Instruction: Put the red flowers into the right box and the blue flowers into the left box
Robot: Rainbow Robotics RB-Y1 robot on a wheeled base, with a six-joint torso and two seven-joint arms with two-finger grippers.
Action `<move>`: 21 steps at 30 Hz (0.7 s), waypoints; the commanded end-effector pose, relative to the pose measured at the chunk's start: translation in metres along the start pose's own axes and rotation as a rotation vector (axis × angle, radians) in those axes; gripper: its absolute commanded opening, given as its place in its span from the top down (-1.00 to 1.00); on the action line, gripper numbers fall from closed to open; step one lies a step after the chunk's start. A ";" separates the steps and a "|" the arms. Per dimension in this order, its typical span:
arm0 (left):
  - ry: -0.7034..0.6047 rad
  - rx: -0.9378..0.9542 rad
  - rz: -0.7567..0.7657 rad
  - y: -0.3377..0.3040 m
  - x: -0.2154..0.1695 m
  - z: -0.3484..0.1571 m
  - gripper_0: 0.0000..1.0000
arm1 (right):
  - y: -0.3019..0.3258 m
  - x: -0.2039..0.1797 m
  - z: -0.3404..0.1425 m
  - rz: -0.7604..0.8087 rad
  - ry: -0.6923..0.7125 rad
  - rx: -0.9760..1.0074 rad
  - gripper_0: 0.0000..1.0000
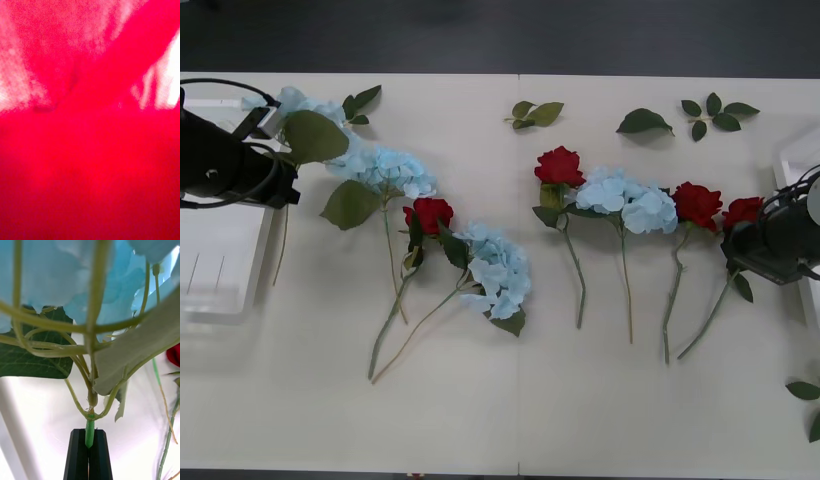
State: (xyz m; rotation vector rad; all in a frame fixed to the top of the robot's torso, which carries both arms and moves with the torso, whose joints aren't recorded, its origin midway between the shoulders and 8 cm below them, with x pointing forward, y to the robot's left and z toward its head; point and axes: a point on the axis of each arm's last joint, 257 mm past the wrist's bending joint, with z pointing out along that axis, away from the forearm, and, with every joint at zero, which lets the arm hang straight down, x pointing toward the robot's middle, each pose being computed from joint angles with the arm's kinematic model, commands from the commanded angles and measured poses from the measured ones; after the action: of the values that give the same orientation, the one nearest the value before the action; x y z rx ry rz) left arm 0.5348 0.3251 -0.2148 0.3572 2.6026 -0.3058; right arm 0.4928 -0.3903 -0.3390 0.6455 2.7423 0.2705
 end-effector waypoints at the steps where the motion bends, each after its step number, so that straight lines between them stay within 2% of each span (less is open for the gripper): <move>1: -0.081 -0.031 0.135 0.010 -0.041 -0.045 1.00 | 0.015 -0.014 -0.008 -0.054 -0.033 -0.049 1.00; 4: -0.112 -0.044 0.150 0.018 -0.050 -0.059 1.00 | 0.022 -0.021 -0.015 -0.088 -0.046 -0.081 1.00; 9: -0.142 -0.114 0.138 0.050 -0.056 -0.090 1.00 | 0.018 -0.045 -0.050 -0.269 -0.081 -0.072 1.00; 16: -0.166 -0.245 0.063 0.119 -0.051 -0.133 1.00 | -0.001 -0.085 -0.121 -0.548 -0.124 0.048 1.00; 21: -0.181 -0.307 0.024 0.154 -0.045 -0.150 1.00 | -0.029 -0.112 -0.163 -0.667 -0.163 0.161 1.00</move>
State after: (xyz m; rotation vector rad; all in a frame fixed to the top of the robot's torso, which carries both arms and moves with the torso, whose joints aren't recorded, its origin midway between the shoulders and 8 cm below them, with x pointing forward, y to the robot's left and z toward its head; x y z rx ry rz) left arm 0.5470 0.4780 -0.1257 0.2114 2.4855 -0.0187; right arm 0.5119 -0.4614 -0.2072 -0.1384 2.7163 -0.0391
